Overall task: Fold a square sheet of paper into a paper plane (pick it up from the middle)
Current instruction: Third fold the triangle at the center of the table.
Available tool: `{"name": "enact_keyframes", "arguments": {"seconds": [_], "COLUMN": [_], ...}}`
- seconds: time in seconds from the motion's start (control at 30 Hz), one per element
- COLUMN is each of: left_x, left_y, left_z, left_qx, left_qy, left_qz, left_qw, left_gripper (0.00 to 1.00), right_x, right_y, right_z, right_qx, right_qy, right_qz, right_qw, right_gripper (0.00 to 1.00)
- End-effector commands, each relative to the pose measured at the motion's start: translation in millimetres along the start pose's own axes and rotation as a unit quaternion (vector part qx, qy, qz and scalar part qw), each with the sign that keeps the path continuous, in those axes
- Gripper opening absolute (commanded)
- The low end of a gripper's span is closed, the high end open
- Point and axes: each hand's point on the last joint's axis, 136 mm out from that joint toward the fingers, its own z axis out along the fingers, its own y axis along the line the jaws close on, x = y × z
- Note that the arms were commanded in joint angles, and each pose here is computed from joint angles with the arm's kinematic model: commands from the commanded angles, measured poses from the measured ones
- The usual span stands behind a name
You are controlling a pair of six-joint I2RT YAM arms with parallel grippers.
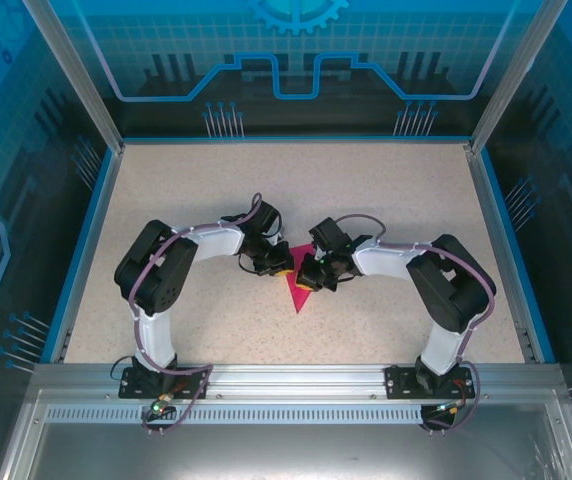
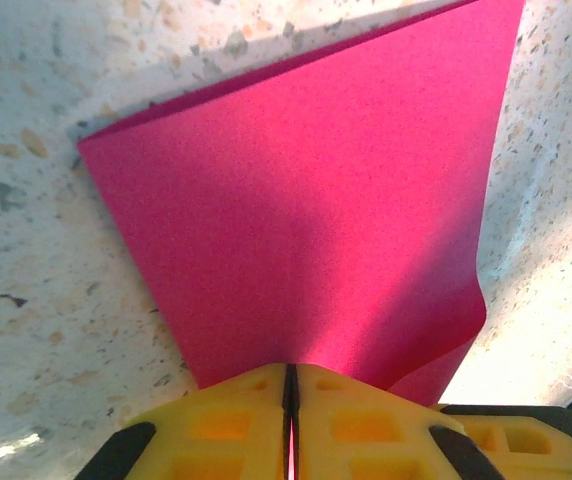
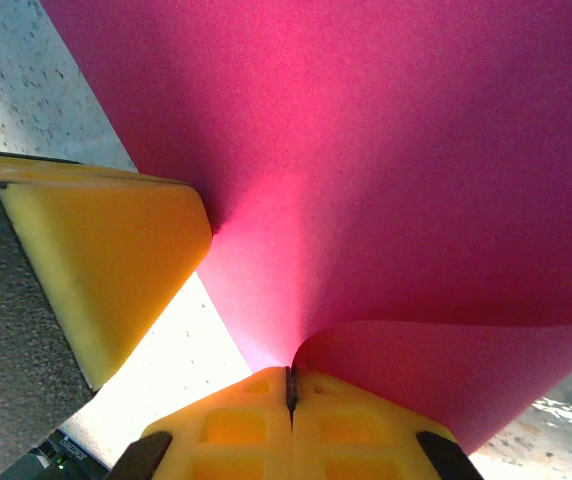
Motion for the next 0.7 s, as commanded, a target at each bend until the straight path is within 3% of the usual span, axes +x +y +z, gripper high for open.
{"name": "enact_keyframes", "arguments": {"seconds": [0.0,0.67], "left_x": [5.0,6.5], "left_y": [6.8,9.7], "left_z": [6.8,8.2], "left_qx": [-0.015,-0.018], "left_qy": [0.012,0.014], "left_qz": [0.001,-0.002], "left_qw": [1.0,1.0], "left_gripper": [0.12,0.11], "right_x": [3.9,3.5], "right_y": [-2.0,-4.6], "right_z": [7.7,13.1], "right_qx": [0.005,0.005], "right_qy": [0.005,0.003], "right_qz": [0.002,0.008], "right_qw": [1.0,1.0], "right_gripper": [0.04,0.03]}}
